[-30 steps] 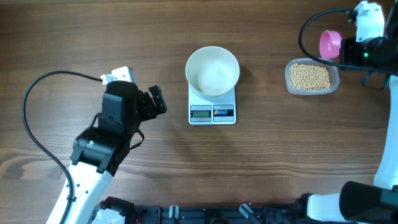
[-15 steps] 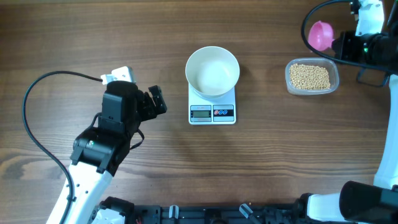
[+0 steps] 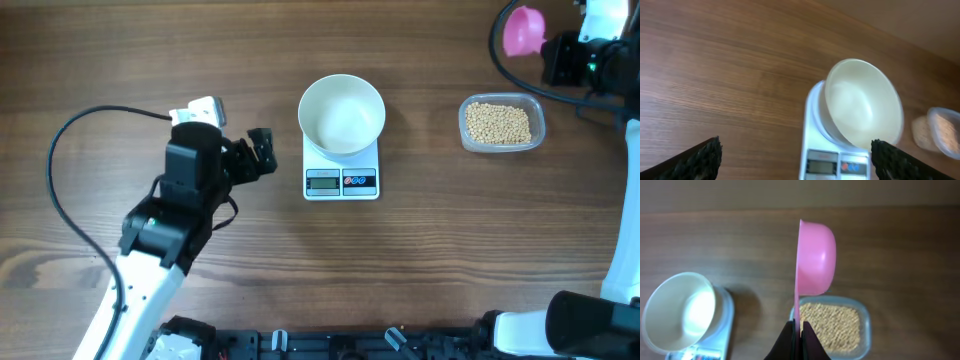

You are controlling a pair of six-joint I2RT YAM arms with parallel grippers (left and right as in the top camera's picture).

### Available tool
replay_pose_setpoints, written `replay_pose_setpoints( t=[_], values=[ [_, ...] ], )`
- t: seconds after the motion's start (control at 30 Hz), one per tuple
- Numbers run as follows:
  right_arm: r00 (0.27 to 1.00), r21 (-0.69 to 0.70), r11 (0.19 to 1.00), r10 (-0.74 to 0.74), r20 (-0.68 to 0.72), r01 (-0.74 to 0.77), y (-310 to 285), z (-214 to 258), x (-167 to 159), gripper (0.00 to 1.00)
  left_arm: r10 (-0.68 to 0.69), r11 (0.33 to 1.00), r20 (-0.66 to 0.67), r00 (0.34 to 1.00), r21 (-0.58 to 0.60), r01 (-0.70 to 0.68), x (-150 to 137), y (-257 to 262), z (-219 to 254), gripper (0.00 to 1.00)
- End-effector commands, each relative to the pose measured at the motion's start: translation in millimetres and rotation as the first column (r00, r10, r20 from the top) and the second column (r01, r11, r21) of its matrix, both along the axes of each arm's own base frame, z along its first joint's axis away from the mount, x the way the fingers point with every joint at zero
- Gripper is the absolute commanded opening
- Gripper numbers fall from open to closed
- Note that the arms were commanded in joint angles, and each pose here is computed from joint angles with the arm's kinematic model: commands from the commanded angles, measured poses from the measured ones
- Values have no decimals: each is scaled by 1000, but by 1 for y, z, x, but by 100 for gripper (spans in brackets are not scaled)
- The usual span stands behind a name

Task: Scoop item into bowl and weigh 150g on scale

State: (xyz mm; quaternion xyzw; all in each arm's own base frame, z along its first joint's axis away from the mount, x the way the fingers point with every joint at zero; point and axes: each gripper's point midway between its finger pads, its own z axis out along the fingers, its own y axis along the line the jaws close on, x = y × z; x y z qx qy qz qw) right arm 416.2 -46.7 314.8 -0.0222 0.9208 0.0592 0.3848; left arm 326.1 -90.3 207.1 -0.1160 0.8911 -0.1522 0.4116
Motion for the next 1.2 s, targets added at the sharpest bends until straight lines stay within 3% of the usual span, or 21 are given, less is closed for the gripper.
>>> replay_pose_setpoints(
  t=[0.0,0.07,0.13,0.2,0.37,0.4,0.43,0.47,0.5,0.53,0.73,0.93,1.03,1.17],
  values=[
    [996,-78,997,11,90,-4,-11,10,22,4,178,983,-31,983,-42,-180,21,19,-16,100],
    [990,-78,997,3,139,8,-14,16,35,4,150,977,-33,988,-148,-153,35,8,-16,100],
    [990,-16,1000,8,142,-6,-6,16,38,4,51,963,56,997,-268,-34,43,-10,13,100],
    [990,23,999,45,132,-48,4,14,35,4,20,950,123,992,-313,20,43,-12,35,100],
    [998,168,985,-15,-57,25,15,-14,6,4,-168,885,202,965,-401,238,9,-40,73,99],
    [997,173,984,-15,-82,29,16,-18,2,4,-196,873,183,963,-414,257,-1,-43,72,89],
    [994,179,983,-13,-109,33,18,-22,-3,4,-216,867,155,964,-424,263,-8,-46,68,70],
    [994,192,981,-4,-113,25,20,-22,-4,4,-218,869,113,969,-429,246,-13,-45,60,34],
    [994,220,975,22,-106,2,26,-20,-4,4,-219,871,86,972,-432,235,-16,-45,54,15],
    [994,239,971,39,-101,-13,30,-18,-5,4,-220,873,62,974,-433,225,-18,-45,49,4],
    [991,285,958,75,-109,-41,40,-18,-9,4,-265,893,-76,961,-396,214,-26,-68,11,4],
    [991,293,956,67,-115,-31,40,-18,-9,4,-358,915,-264,896,-290,280,-39,-125,-61,4],
    [992,291,956,66,-107,-32,39,-17,-8,4,-301,950,-267,915,-167,264,-31,-131,-82,4],
    [991,292,956,66,-112,-31,40,-18,-9,4,-218,976,-173,960,-31,216,-9,-139,-92,4]
  ],
)
